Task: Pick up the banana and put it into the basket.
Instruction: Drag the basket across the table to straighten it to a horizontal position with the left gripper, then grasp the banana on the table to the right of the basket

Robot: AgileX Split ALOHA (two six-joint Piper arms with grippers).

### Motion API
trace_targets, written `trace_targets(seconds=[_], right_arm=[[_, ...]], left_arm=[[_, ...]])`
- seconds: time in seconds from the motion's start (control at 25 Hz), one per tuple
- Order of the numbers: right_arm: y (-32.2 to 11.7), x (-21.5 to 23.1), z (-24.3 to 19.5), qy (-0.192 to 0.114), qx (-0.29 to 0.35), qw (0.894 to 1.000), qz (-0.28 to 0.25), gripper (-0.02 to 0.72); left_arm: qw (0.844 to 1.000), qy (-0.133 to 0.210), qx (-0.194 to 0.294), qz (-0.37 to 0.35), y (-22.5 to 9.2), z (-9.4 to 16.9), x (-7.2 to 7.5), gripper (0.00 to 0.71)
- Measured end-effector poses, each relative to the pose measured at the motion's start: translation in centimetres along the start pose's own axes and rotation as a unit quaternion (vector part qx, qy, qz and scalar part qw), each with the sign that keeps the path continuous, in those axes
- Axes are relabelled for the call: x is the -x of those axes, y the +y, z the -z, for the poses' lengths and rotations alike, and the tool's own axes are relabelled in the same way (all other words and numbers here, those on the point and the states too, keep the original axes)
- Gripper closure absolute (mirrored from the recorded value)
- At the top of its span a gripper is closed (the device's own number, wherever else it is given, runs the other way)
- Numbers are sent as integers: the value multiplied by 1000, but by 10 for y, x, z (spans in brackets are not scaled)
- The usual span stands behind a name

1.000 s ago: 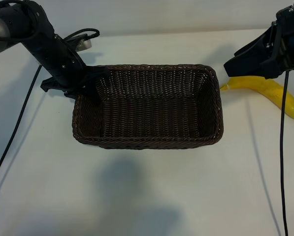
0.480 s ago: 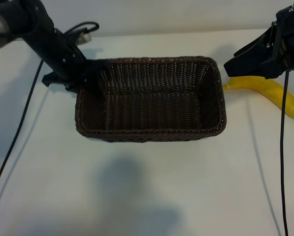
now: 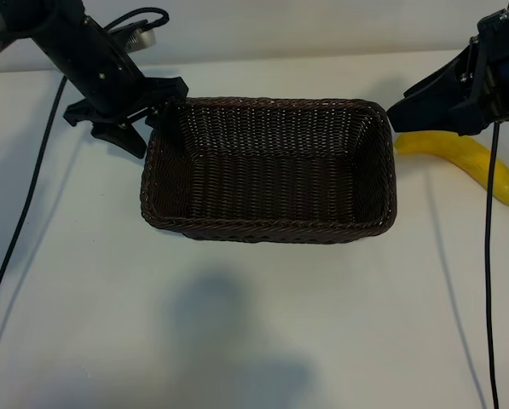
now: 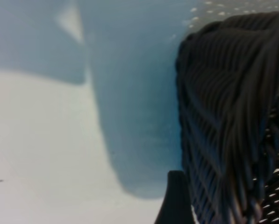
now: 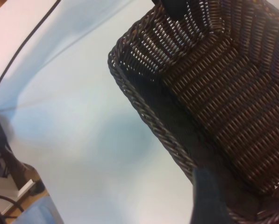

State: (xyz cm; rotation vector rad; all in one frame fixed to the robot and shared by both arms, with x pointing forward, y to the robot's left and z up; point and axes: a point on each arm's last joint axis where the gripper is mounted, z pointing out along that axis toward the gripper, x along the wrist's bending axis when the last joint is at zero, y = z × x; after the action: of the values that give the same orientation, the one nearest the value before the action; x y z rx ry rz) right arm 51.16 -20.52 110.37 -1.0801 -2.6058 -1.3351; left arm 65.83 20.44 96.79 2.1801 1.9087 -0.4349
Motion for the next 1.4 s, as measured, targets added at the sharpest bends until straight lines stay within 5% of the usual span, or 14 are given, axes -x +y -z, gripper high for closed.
trace_targets(seconds=[0.32,0.56,0.68,1.04,1.2,1.4], right_arm=[[0,0,0,-2,2,1000,-1,291],[1,1,0,-3,3,1000,-1,292],[-2,2,0,-14,-13,1000,12,292],[-20,21,4,-107,-119,983,93,292],[-24,42,-3,-163,-140,974,75,277],[-39,80,-33,-198,-186,962,40,186]], left_arm=[[996,4,76,-54,-25,67,24,119],[986,-69,108,-108,-77,100,39,121],[984,-92,106,-107,-106,99,28,121],[980,-114,139,-86,-140,84,0,121],[978,-124,144,-83,-139,85,2,123],[978,-127,144,-81,-139,85,2,123]])
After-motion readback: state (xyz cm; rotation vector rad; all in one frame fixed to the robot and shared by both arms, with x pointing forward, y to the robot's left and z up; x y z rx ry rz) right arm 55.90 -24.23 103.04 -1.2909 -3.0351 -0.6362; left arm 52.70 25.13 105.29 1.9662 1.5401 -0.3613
